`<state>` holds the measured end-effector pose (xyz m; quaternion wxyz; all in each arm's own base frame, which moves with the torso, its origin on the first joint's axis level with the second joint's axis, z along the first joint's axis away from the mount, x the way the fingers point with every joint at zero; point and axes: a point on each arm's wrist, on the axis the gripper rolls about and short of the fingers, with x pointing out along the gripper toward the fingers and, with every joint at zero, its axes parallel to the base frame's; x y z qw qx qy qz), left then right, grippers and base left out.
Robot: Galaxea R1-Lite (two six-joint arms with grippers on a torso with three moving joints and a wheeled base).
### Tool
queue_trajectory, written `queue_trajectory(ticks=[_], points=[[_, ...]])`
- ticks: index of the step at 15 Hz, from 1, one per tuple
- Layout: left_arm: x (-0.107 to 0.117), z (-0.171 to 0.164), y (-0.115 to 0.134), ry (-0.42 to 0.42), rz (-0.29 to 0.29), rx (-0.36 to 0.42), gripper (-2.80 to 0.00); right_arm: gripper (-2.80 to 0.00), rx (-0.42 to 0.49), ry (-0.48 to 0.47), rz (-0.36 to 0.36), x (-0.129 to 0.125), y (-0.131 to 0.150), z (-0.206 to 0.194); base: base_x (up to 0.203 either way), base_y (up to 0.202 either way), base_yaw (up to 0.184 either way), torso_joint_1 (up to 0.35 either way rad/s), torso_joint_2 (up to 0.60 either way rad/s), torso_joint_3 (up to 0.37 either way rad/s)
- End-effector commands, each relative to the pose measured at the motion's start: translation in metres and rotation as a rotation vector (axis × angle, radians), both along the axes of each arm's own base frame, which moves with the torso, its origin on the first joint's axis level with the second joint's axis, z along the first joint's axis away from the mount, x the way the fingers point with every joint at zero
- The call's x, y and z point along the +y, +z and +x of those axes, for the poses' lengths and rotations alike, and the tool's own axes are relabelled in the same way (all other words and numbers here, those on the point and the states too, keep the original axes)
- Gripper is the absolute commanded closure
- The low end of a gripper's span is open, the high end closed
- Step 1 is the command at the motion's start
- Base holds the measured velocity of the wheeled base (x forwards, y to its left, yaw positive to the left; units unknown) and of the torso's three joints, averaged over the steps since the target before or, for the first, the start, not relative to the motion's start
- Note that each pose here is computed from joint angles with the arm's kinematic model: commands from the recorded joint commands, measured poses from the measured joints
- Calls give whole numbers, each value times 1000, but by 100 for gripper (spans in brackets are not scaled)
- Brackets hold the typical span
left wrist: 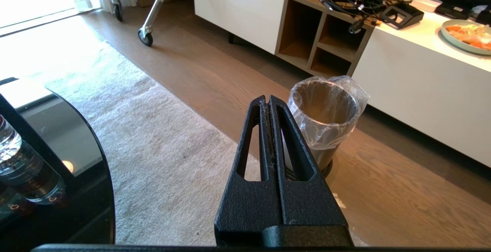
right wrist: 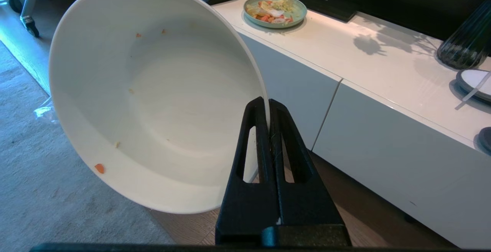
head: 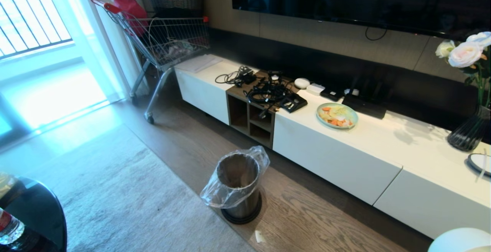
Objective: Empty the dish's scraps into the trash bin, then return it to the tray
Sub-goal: Put the bowl back to the table
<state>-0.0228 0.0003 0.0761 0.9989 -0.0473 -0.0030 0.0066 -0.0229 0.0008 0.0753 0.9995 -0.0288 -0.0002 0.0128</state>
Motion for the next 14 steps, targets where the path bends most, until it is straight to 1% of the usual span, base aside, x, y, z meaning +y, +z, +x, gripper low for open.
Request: queue_trajectory(ticks=[1, 14], points=[[0, 0, 0, 0, 1, -1, 0, 0, 1, 0, -1, 0, 0, 0, 0, 0, 0, 0, 0, 0], [0, 0, 0, 0, 1, -1, 0, 0, 1, 0, 1, 0, 0, 0, 0, 0, 0, 0, 0, 0]])
